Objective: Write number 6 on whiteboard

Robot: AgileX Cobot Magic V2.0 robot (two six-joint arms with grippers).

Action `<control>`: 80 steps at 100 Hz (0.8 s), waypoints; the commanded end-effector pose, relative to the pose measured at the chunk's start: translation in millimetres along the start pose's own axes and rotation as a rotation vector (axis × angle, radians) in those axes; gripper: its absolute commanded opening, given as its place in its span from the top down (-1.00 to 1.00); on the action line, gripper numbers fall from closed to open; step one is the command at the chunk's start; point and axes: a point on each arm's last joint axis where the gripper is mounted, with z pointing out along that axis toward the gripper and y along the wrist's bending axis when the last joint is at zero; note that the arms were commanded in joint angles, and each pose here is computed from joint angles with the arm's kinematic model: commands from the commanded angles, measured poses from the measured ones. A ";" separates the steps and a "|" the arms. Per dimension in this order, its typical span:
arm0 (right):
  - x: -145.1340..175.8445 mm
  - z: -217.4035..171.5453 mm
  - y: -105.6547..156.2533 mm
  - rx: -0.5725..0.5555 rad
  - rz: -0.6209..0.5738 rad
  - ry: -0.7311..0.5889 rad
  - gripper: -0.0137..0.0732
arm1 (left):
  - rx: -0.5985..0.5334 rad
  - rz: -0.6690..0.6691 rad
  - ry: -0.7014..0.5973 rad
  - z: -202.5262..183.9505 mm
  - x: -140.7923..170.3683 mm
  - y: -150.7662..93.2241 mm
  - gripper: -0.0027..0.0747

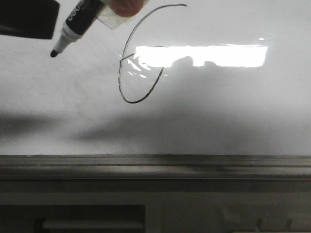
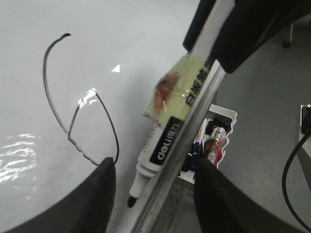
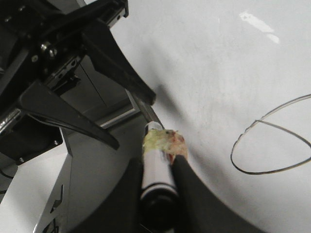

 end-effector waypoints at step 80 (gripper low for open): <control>-11.5 -7.0 1.1 0.015 0.002 -0.070 0.79 | -0.016 0.076 -0.033 22.5 -25.3 1.3 0.68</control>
